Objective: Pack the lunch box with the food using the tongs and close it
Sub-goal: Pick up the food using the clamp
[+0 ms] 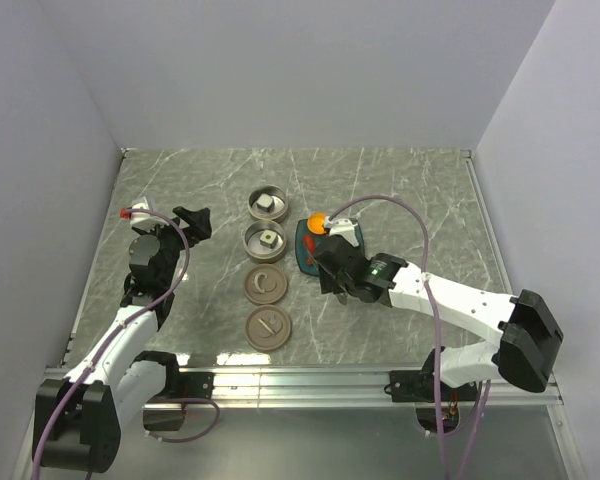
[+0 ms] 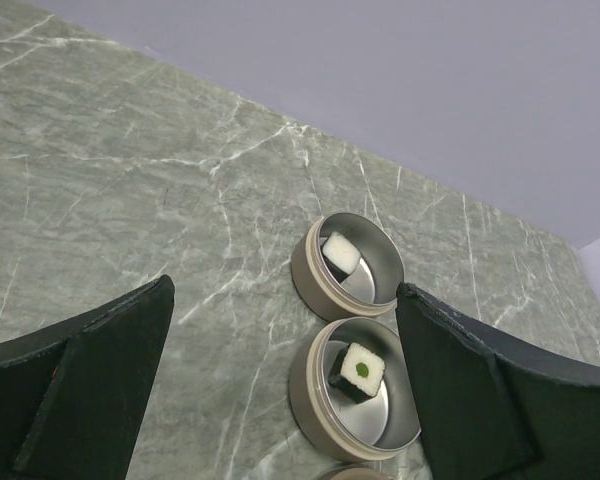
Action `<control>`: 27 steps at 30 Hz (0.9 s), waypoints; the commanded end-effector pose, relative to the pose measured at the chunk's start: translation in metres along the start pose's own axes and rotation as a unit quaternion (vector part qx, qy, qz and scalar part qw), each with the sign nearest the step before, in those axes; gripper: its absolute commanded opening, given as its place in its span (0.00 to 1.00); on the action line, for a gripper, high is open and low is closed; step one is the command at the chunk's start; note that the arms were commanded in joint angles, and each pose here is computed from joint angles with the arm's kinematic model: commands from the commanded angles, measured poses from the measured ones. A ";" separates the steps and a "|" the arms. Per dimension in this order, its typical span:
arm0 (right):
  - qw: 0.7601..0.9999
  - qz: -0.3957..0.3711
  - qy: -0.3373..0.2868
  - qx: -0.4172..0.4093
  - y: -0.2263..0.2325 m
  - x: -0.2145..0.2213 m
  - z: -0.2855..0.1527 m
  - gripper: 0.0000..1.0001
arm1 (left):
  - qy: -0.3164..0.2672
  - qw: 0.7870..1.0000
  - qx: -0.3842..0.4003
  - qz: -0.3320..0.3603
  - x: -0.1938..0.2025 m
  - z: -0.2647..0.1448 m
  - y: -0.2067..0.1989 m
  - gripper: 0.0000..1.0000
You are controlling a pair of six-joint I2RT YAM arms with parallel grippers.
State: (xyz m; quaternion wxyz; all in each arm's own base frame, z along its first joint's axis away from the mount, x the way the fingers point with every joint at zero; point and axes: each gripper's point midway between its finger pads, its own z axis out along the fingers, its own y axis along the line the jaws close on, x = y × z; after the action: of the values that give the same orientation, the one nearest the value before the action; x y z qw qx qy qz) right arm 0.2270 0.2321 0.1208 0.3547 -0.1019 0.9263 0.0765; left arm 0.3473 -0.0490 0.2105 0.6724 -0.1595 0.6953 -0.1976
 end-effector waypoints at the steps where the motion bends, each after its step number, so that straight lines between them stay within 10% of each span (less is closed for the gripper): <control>1: 1.000 0.004 -0.001 -0.010 0.008 -0.001 0.005 0.48 | -0.019 1.000 0.021 0.002 -0.014 0.002 -0.011 0.99; 11: 1.000 -0.001 0.011 -0.007 0.010 0.002 0.010 0.22 | -0.020 1.000 0.018 0.002 -0.015 0.002 -0.010 1.00; 27: 0.996 -0.019 -0.071 -0.042 0.042 -0.071 -0.035 0.21 | -0.017 1.000 0.015 0.002 -0.013 0.003 -0.008 0.99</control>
State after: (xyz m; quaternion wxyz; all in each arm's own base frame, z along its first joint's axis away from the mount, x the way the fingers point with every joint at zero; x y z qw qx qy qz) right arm 0.2288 0.2584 0.1547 0.3658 -0.1323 0.9164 0.0942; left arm 0.3473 -0.0494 0.2102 0.6719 -0.1589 0.6957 -0.1982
